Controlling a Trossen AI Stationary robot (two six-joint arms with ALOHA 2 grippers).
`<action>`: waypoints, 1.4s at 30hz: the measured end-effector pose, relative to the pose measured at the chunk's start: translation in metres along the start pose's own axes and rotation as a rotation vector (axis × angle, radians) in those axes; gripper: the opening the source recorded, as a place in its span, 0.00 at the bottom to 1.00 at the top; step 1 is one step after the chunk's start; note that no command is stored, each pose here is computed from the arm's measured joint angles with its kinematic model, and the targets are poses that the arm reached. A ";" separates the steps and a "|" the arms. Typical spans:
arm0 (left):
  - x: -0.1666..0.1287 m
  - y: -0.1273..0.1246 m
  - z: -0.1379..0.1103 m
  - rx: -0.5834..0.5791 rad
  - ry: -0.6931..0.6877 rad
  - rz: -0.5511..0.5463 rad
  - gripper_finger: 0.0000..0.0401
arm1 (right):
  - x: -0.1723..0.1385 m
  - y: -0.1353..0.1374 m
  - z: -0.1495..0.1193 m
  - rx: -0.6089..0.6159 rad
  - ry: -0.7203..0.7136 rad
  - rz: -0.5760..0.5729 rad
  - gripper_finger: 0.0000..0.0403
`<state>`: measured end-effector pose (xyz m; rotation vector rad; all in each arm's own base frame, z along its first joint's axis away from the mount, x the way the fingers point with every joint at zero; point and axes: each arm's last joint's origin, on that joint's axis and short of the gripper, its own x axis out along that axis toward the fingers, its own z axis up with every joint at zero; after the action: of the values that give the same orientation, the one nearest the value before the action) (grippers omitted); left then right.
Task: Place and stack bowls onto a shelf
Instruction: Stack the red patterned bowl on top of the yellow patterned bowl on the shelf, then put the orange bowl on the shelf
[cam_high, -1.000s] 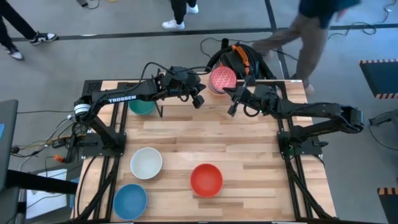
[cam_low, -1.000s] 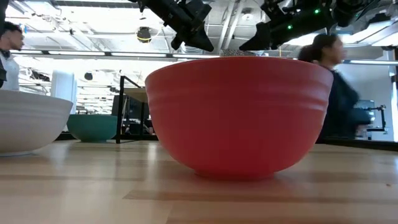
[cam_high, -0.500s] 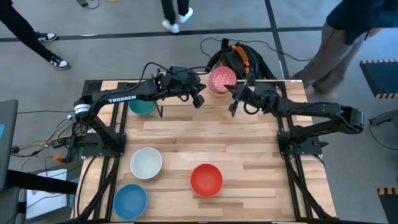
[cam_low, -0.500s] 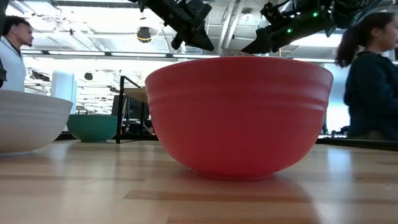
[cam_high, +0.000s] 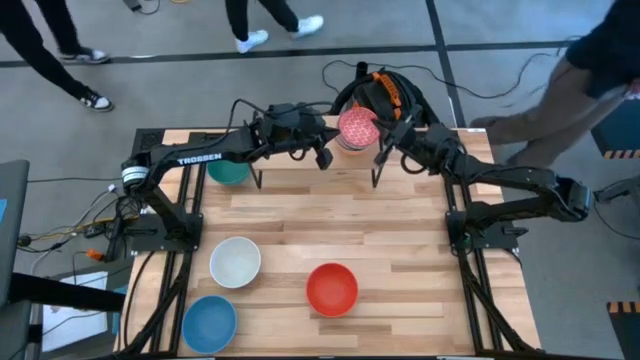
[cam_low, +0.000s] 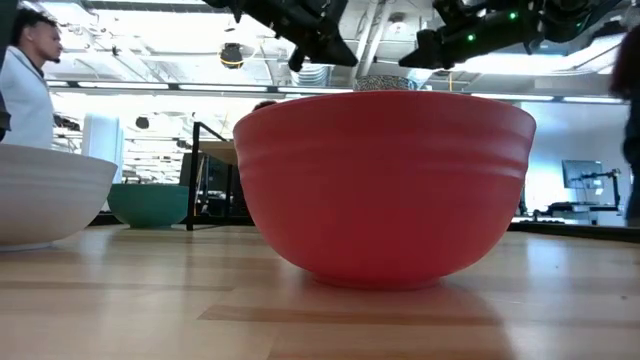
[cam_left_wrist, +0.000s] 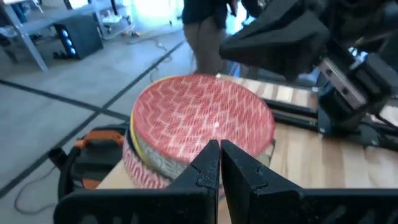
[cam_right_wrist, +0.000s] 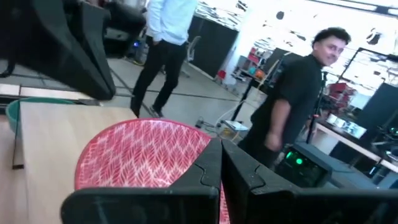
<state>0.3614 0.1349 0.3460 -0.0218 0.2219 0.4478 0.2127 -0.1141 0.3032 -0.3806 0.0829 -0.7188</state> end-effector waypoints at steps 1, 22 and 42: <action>0.003 -0.001 -0.003 0.000 0.008 -0.006 0.00 | 0.001 -0.003 -0.001 0.010 0.002 0.000 0.07; 0.014 -0.002 -0.018 -0.001 0.078 0.011 0.00 | 0.006 -0.021 -0.020 0.028 0.090 0.057 0.07; 0.019 -0.002 -0.035 -0.028 0.205 0.048 0.00 | 0.001 -0.033 -0.011 0.032 0.004 0.042 0.07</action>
<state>0.3714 0.1391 0.3080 -0.0908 0.4185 0.4970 0.1902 -0.1406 0.3051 -0.3457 0.0828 -0.6789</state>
